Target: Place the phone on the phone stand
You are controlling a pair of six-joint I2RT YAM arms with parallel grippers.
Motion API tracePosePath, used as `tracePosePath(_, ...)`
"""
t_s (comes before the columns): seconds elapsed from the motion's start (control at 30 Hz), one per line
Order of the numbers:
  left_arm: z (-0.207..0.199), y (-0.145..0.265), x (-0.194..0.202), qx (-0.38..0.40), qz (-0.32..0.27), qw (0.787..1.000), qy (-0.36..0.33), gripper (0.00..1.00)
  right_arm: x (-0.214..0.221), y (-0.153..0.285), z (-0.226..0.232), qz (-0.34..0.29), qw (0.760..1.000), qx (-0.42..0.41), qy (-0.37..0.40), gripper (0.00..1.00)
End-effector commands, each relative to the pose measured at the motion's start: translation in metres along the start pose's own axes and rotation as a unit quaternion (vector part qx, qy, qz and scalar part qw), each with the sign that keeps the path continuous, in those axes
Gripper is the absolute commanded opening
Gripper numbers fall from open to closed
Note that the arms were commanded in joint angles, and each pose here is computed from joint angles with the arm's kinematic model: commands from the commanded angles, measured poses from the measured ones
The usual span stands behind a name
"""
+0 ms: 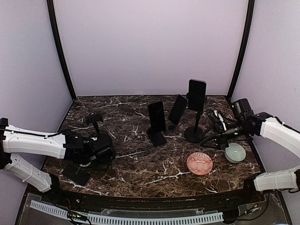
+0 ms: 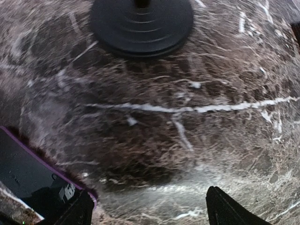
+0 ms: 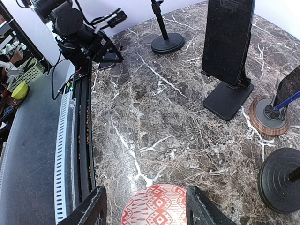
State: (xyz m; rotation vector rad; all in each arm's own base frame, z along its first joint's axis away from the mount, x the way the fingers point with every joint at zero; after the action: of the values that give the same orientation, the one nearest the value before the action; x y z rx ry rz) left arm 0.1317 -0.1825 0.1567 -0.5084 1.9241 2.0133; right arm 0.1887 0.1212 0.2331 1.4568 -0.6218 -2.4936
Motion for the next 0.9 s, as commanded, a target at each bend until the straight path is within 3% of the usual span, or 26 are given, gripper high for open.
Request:
tracePosePath(0.0,0.043,0.008,0.01,-0.041,-0.014,0.986,0.163,0.88,-0.007,0.004,0.002,-0.012,1.0,0.012,0.025,0.57)
tracePosePath(0.33,0.109,-0.005,0.022,-0.03,0.003,0.947,0.321,0.92,-0.007,0.002,-0.001,-0.009,1.0,0.012,0.016,0.57)
tracePosePath(0.53,0.126,-0.013,0.032,-0.049,0.06,0.916,0.393,0.92,-0.007,0.001,-0.003,-0.007,1.0,0.011,0.013,0.57)
tracePosePath(0.87,0.127,-0.018,0.025,-0.105,0.148,0.896,0.406,0.92,-0.005,-0.001,-0.004,-0.002,1.0,0.013,0.014,0.57)
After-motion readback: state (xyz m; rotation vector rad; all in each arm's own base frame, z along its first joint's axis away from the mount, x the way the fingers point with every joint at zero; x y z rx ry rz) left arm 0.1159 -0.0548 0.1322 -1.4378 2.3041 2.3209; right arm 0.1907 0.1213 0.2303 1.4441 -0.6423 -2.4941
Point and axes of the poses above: each gripper's point midway between its finger pads, its own y axis back along the fingers, its own z axis along the line the jaws close on, x = y × z, the point moved 10 cm from there along y, back along the fingers, and after that the axes turned 8 degrees about -y, right-handed, at the moved point
